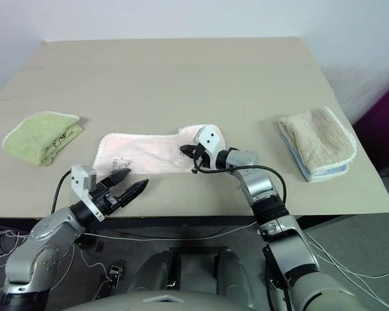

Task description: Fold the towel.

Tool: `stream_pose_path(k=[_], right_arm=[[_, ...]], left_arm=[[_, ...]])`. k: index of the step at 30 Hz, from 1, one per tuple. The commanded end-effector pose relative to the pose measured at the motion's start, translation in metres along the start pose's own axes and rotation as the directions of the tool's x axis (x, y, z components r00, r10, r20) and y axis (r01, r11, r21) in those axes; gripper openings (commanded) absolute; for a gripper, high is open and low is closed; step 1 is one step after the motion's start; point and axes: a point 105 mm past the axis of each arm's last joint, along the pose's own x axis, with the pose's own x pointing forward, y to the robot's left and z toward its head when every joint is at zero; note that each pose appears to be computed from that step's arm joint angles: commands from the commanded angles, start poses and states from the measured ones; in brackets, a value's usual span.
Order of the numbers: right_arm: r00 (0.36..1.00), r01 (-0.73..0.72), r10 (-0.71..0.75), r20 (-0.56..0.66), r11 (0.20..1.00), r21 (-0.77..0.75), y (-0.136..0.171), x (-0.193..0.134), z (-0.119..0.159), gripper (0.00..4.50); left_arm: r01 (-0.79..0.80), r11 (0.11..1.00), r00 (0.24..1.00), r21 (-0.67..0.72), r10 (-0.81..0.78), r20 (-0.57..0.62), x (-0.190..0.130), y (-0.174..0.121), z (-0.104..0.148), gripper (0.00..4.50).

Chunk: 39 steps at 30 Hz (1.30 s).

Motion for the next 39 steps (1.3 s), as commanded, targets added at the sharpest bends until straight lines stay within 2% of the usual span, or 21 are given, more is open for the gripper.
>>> stream_pose_path(k=[1, 6, 10, 15, 19, 25, 32, 35, 39], right_arm=[[0.995, -0.005, 0.013, 0.097, 0.996, -0.085, -0.011, -0.016, 0.040, 0.02], [0.996, -0.009, 0.022, 0.091, 0.991, -0.136, -0.019, -0.027, 0.051, 0.02], [0.995, 0.014, 0.000, 0.097, 0.990, -0.139, -0.028, -0.031, 0.054, 0.02], [0.994, 0.022, -0.008, 0.105, 0.991, -0.135, -0.028, -0.030, 0.056, 0.02], [0.994, 0.039, -0.026, 0.105, 0.991, -0.127, -0.029, -0.034, 0.053, 0.02], [0.994, 0.058, -0.047, 0.100, 0.992, -0.109, -0.024, -0.041, 0.049, 0.02], [0.994, 0.083, -0.075, 0.082, 0.992, -0.092, -0.020, -0.050, 0.044, 0.02], [0.993, 0.099, -0.094, 0.066, 0.991, -0.087, -0.020, -0.053, 0.039, 0.00], [0.992, 0.120, -0.117, 0.047, 0.990, -0.080, -0.020, -0.058, 0.034, 0.00]], left_arm=[[-0.096, 0.995, 0.995, -0.025, 0.097, 0.025, -0.008, -0.006, 0.011, 4.50], [-0.218, 0.933, 0.960, -0.285, 0.258, 0.109, -0.014, 0.001, 0.019, 4.50], [-0.345, 0.814, 0.911, -0.468, 0.410, 0.040, -0.016, 0.017, 0.006, 4.50], [-0.364, 0.696, 0.881, -0.619, 0.473, 0.014, -0.009, 0.026, 0.008, 4.50], [-0.410, 0.640, 0.861, -0.650, 0.506, -0.044, 0.002, 0.037, 0.004, 4.50], [-0.404, 0.594, 0.857, -0.696, 0.511, -0.062, 0.018, 0.048, 0.007, 4.50], [-0.406, 0.571, 0.845, -0.714, 0.532, -0.055, 0.021, 0.057, 0.009, 4.50], [-0.387, 0.556, 0.833, -0.735, 0.553, -0.020, 0.019, 0.064, 0.015, 3.95], [-0.349, 0.557, 0.830, -0.754, 0.557, 0.026, 0.018, 0.066, 0.023, 2.54]])
